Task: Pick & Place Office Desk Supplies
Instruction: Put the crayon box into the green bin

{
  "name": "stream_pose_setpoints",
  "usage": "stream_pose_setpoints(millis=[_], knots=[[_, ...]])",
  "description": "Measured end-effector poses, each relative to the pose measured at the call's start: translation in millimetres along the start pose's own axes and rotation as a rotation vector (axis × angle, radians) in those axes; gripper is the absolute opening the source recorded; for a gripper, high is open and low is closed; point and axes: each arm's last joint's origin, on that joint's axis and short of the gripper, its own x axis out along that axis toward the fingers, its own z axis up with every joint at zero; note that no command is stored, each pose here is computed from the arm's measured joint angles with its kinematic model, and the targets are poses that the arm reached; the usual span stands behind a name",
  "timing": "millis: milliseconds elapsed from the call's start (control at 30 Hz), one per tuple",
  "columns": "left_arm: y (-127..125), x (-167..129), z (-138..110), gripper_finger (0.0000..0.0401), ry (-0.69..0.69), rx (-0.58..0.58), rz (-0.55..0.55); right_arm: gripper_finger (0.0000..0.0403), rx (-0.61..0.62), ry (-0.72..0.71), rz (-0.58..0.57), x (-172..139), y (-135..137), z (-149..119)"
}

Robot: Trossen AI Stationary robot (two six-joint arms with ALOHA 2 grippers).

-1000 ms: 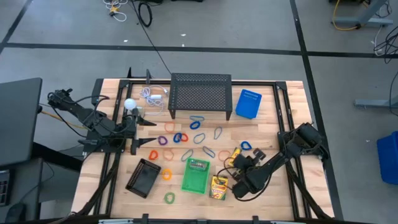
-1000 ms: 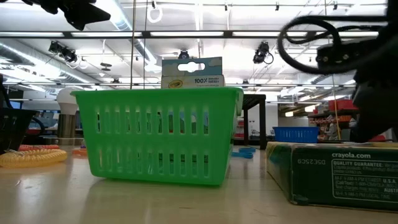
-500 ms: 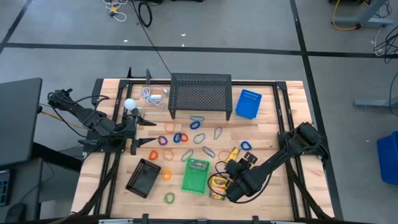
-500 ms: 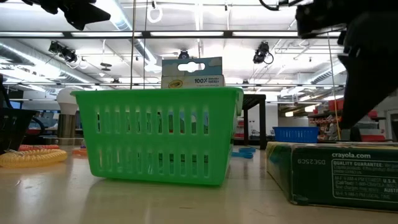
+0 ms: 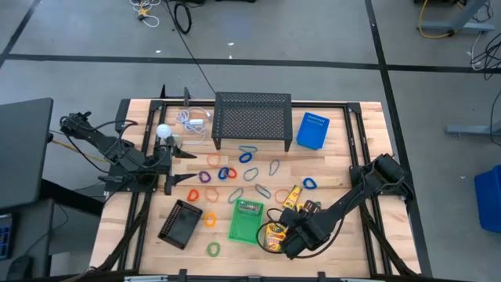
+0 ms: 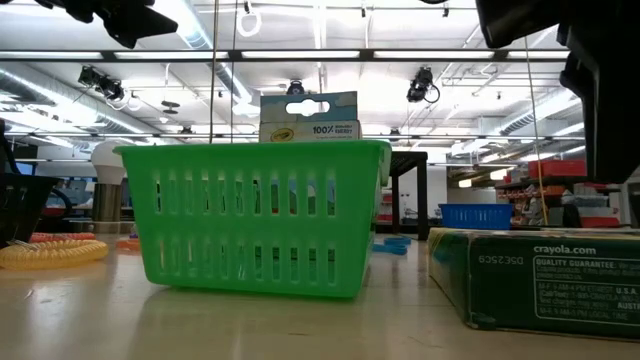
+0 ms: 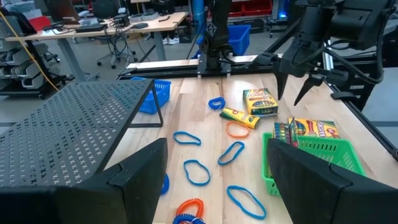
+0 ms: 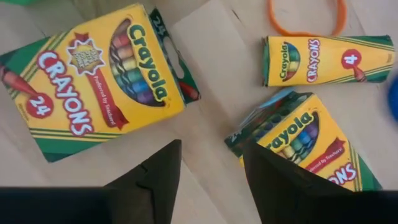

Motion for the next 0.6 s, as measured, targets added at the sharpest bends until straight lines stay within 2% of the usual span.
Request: stream_pose_setpoints(millis=[200,600], knots=[[0.0,0.1,-0.8,0.0283,0.007,0.006,0.001,0.016,-0.001,-0.001,0.001,1.3,-0.1,-0.3],[0.0,0.1,-0.8,0.0283,0.007,0.003,0.0,0.0158,0.003,0.055,0.007,16.5,-3.9,-7.2]])
